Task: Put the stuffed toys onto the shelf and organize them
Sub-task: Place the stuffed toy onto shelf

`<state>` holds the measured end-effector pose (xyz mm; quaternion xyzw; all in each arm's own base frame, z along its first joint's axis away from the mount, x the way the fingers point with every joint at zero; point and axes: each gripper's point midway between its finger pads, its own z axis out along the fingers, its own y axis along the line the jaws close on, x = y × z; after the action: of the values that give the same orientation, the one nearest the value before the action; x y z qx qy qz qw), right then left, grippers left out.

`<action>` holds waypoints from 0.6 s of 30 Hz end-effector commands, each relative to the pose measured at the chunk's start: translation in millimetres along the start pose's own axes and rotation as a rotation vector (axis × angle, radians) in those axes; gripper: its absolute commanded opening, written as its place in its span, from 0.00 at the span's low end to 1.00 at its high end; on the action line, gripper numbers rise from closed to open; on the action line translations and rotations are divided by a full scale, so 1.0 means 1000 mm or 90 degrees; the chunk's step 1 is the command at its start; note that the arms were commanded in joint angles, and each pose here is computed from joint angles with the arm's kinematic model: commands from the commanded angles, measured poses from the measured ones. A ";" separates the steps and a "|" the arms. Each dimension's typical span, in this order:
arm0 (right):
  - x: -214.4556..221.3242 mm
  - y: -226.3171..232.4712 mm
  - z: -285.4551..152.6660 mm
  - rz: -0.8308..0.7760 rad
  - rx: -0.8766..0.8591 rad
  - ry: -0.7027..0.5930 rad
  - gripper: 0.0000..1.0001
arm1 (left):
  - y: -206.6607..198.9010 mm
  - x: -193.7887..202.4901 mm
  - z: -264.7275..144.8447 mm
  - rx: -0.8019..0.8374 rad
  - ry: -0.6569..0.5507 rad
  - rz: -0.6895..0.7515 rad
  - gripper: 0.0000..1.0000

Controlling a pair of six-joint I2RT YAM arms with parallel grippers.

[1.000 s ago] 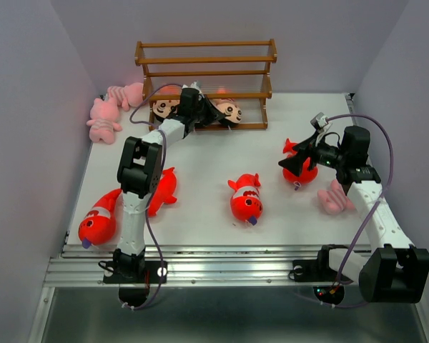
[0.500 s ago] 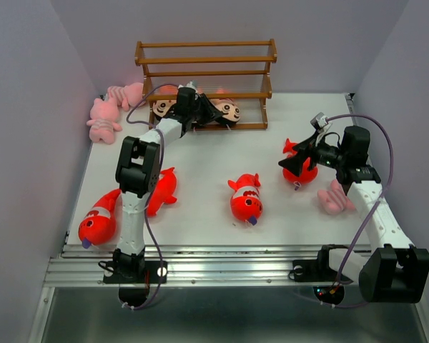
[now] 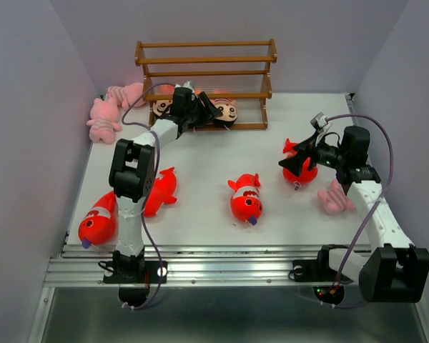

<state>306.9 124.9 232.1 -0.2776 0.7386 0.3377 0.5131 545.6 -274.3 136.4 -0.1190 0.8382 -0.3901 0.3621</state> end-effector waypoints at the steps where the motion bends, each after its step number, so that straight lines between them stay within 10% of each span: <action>1: -0.002 -0.004 0.000 -0.018 0.006 -0.007 1.00 | -0.050 -0.037 -0.046 0.062 -0.062 0.066 0.64; 18: 0.017 0.017 0.000 -0.039 -0.094 0.030 1.00 | -0.054 -0.037 -0.215 -0.024 -0.170 0.380 0.73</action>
<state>299.8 127.4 220.6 -0.3090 0.7325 0.3409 0.5019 444.1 -207.8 249.3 0.0246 0.8178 -0.3064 0.4864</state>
